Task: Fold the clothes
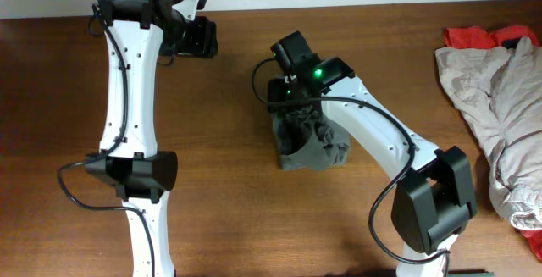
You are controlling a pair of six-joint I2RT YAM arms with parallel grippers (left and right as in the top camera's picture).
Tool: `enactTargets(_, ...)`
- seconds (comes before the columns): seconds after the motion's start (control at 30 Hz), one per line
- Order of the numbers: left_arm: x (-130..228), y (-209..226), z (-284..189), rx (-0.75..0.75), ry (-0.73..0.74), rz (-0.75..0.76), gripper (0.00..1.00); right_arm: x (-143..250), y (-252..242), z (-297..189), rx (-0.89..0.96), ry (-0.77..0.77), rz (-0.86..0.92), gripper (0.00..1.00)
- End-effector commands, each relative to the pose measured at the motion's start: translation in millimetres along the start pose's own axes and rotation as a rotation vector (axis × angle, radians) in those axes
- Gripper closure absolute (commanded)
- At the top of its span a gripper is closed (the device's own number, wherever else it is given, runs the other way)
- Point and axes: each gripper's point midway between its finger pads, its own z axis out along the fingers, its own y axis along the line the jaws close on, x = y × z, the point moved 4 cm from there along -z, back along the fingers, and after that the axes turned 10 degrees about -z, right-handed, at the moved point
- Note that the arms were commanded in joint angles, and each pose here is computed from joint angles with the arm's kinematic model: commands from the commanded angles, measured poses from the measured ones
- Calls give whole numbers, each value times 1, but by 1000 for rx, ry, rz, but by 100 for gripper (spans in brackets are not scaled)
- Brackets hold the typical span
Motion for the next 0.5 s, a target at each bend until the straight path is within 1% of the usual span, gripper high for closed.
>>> enactTargets(0.0, -3, 0, -5, -2, -26, 12, 35, -3, 5, -10, 19, -29, -16, 37)
enactTargets(0.1, -5, 0, -5, -1, -33, 13, 36, -4, 2, -10, 47, -41, -16, 38)
enactTargets(0.17, -5, 0, -5, -1, -33, 13, 36, -6, 4, -10, 37, -48, -22, 36)
enactTargets(0.2, -5, 0, -5, -1, -33, 13, 35, -7, 8, -10, 14, -52, -56, 35)
enactTargets(0.27, -5, 0, -5, -1, -33, 13, 35, -9, 26, -11, -83, -66, -215, 35)
enactTargets(0.3, -5, 0, -5, -1, -33, 13, 36, -9, 33, -11, -107, -72, -259, 35)
enactTargets(0.47, -6, 0, -5, -1, -38, 15, 35, -5, 56, -16, -148, -104, -411, 32)
